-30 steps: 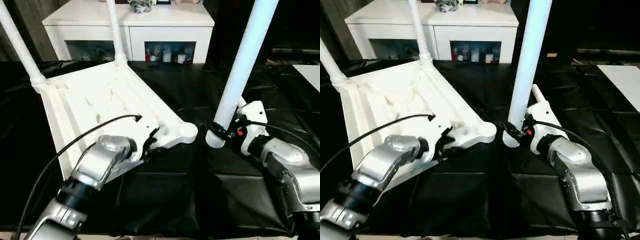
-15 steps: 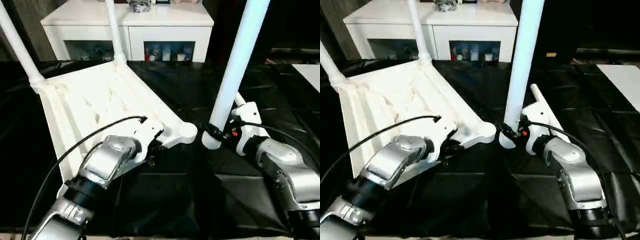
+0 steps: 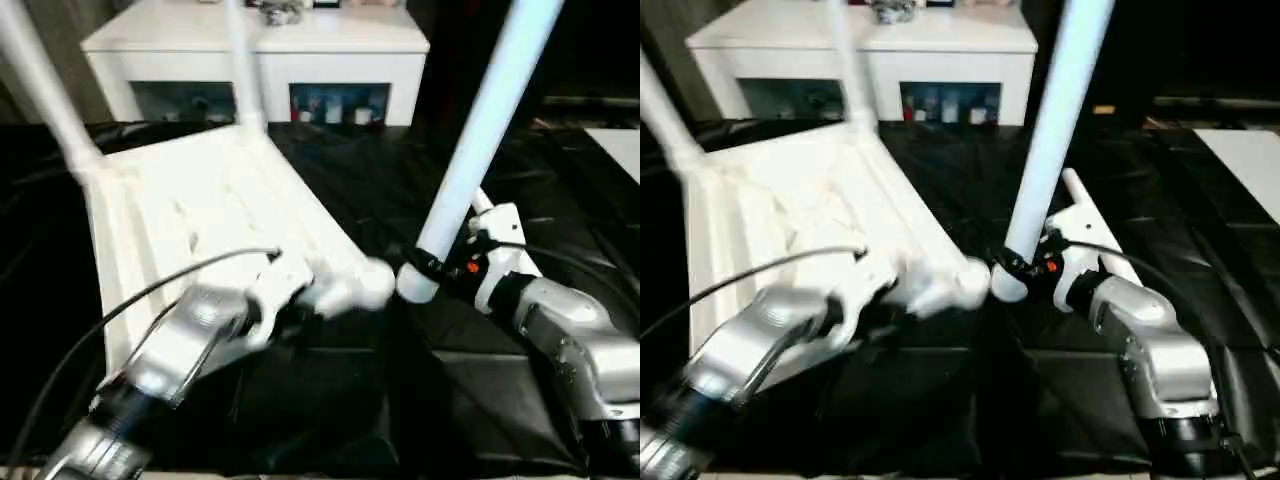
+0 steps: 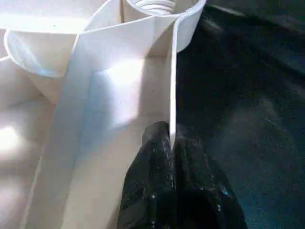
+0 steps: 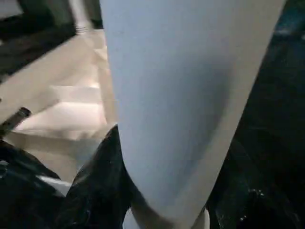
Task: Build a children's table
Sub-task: Insert table leg to table base
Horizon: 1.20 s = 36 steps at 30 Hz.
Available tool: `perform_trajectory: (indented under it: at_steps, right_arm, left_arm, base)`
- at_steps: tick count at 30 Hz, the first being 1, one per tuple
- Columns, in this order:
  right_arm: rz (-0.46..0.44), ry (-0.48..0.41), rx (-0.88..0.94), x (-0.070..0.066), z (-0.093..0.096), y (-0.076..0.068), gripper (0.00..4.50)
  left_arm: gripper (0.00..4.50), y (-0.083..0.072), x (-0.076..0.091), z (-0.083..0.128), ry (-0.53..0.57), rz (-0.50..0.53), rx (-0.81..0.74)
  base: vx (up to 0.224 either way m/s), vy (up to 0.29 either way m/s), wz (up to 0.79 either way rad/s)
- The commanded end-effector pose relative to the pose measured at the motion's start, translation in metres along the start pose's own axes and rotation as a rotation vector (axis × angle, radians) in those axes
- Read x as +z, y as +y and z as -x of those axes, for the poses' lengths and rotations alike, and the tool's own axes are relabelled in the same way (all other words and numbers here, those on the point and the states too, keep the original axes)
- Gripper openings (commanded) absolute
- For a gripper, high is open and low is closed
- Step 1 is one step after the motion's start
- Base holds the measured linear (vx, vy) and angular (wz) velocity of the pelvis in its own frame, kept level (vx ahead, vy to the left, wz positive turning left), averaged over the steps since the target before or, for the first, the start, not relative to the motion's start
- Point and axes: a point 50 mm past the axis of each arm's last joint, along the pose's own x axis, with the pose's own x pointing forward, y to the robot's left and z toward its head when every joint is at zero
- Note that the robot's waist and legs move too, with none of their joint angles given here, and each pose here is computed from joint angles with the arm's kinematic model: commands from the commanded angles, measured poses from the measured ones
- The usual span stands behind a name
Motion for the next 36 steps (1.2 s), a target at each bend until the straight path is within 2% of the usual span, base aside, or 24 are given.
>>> perform_trajectory:
  at_steps: [1,2,5,12,15,18,28,36]
  right_arm:
    - [0.008,0.024,0.072,0.004,0.003,0.003,1.85]
    - [0.006,0.06,0.103,0.0,0.003,0.004,1.85]
    - [-0.028,0.09,0.153,-0.003,0.001,0.008,1.85]
    - [-0.058,0.127,0.19,-0.006,-0.012,0.009,1.85]
    - [-0.07,0.13,0.169,-0.005,-0.028,0.004,1.85]
    - [-0.074,0.137,0.172,-0.005,-0.034,0.003,1.85]
    - [-0.098,0.217,0.215,-0.011,-0.039,-0.002,1.85]
    - [-0.176,0.1,0.144,-0.019,-0.028,-0.011,1.85]
  left_arm:
    - [0.0,-0.011,-0.011,0.001,0.028,0.026,-0.074]
    - [0.0,-0.01,-0.01,0.006,0.022,0.019,-0.061]
    - [0.0,-0.005,-0.006,0.009,0.012,0.008,-0.026]
    - [0.0,-0.002,0.0,0.009,0.0,-0.022,-0.014]
    - [0.0,-0.003,0.004,0.007,-0.003,-0.047,-0.03]
    - [0.0,-0.003,0.005,0.007,-0.001,-0.056,-0.034]
    - [0.0,0.001,0.007,0.009,-0.001,-0.07,-0.018]
    - [0.0,0.003,0.01,0.009,-0.031,-0.054,0.008]
  base:
    - [0.0,0.0,0.0]
    - [0.0,0.0,0.0]
    - [0.0,0.0,0.0]
    - [0.0,0.0,0.0]
    - [0.0,0.0,0.0]
    - [0.0,0.0,0.0]
    - [0.0,0.0,0.0]
    - [0.0,0.0,0.0]
